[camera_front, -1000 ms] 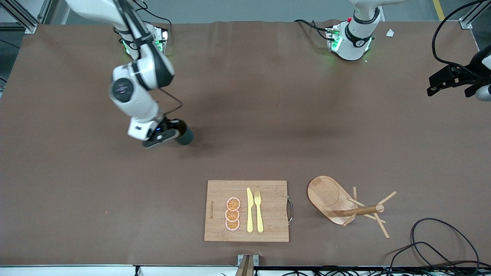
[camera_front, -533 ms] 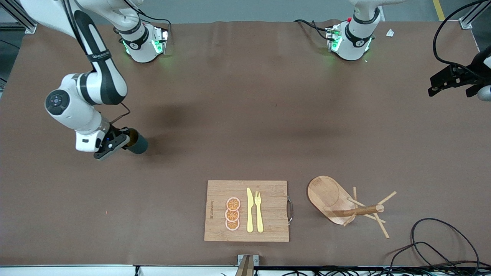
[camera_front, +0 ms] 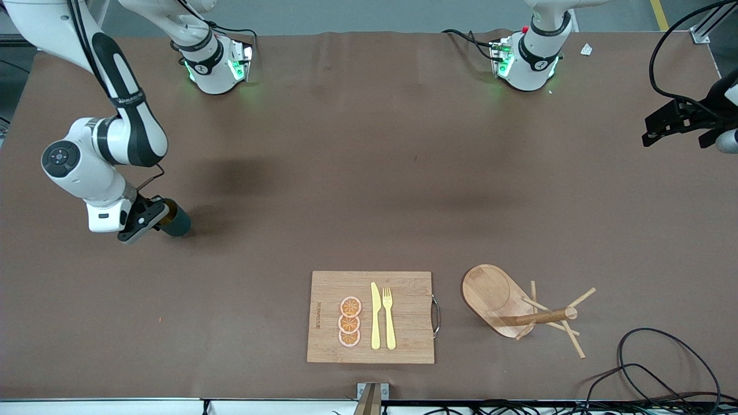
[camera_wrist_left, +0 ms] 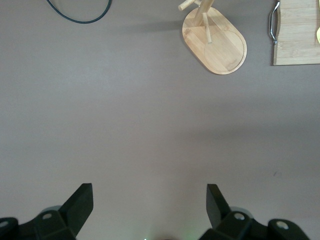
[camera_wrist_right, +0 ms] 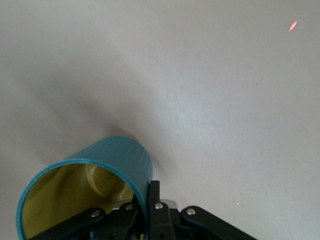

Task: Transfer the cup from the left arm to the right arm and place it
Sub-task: 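Slide the teal mug with the right gripper away from the cutting board, then open the right gripper and release the mug on the table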

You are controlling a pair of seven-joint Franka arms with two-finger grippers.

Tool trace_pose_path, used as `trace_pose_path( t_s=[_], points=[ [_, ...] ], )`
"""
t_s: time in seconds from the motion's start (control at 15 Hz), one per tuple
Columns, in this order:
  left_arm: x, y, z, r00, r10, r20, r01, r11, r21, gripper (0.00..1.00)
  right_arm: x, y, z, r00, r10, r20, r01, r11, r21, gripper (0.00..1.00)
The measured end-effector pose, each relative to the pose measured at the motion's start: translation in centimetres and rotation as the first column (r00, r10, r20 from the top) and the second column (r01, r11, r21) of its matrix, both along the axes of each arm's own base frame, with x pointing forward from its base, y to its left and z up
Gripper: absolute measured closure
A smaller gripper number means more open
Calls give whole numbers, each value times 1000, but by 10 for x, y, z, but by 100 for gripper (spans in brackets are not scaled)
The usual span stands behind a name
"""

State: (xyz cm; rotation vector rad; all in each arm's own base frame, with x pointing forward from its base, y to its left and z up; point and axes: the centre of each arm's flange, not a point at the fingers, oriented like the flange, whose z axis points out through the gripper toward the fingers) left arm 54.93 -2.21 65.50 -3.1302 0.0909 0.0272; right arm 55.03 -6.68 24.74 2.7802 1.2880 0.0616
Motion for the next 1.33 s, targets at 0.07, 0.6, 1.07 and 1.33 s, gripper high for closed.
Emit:
trace_pose_path(
  t_s=[0.07,0.6,1.07,1.33],
  points=[
    [0,0,-1,1000,0,-1,0,1000,0,0,-1,-6,-7,1000,5,-8,-5,1000,0,95],
    [2,0,-4,1000,0,-4,0,1000,0,0,-1,-12,-13,998,57,-13,-58,998,-2,91],
    [5,0,-5,1000,0,5,0,1000,-1,0,6,-19,-6,999,45,-8,-45,999,-1,39],
    [5,0,-5,1000,1,9,-1,1000,-2,0,31,-19,33,995,-65,-79,72,994,84,1]
  ],
)
